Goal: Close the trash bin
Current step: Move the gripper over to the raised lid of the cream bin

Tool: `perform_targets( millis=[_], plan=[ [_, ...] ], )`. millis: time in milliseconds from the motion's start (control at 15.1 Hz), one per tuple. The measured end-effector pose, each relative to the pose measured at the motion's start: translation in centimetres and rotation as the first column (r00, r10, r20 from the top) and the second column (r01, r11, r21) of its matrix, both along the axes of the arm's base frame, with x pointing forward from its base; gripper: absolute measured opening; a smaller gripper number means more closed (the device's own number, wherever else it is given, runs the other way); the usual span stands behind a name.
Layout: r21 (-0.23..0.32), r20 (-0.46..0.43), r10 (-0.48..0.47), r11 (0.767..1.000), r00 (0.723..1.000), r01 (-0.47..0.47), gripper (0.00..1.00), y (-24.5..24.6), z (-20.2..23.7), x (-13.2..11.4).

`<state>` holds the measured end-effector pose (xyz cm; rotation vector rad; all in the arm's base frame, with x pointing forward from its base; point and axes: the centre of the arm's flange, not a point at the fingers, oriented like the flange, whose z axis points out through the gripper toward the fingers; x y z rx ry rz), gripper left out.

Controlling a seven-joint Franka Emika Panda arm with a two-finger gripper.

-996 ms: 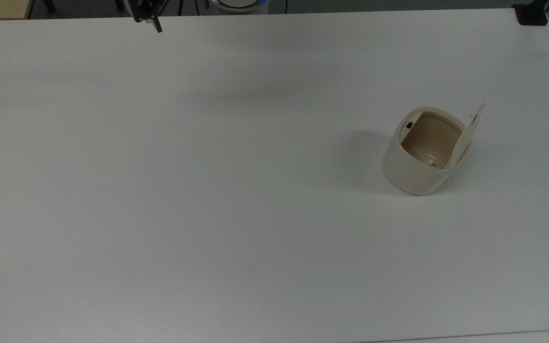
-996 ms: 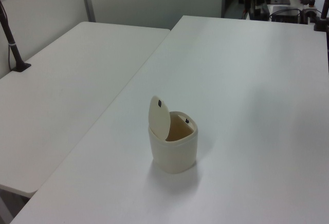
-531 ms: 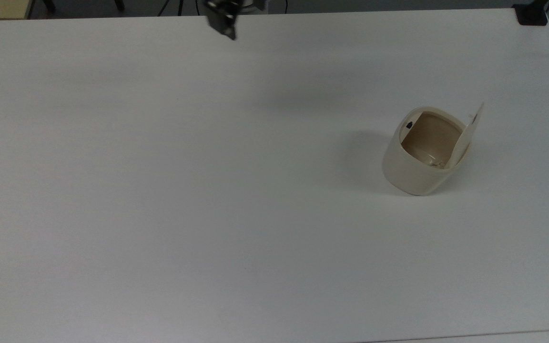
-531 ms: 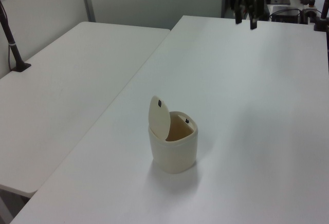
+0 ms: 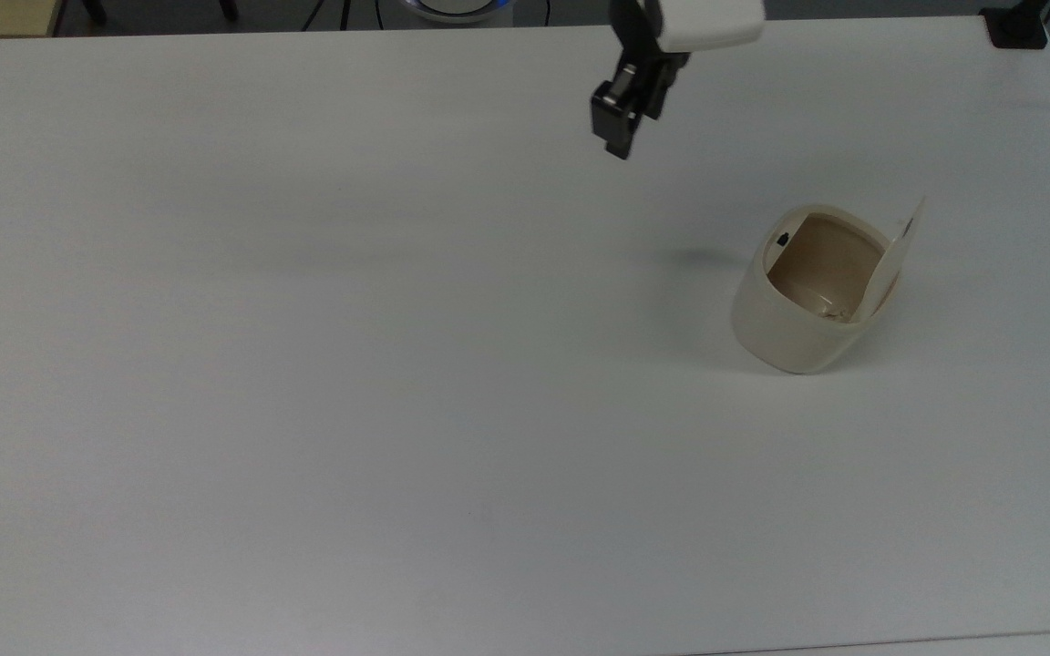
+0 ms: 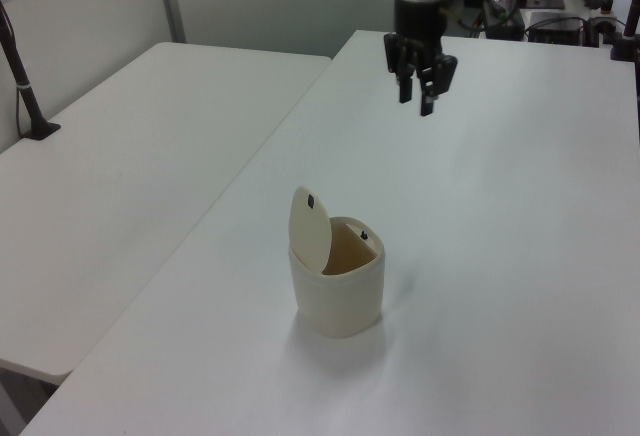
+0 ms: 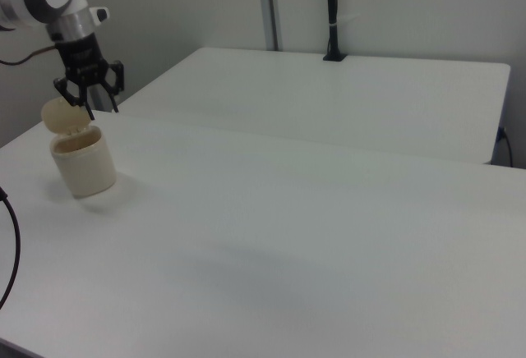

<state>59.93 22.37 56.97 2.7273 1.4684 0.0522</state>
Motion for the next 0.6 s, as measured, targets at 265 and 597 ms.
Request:
perform_targets(
  millis=[265, 597],
  plan=[
    [0.07, 0.129, -0.025, 0.997, 0.991, 0.016, 0.08, 6.2, -0.1, 0.5],
    [0.173, 0.274, -0.042, 0.985, 0.961, -0.006, 0.01, 12.8, 0.7, -0.2]
  ],
)
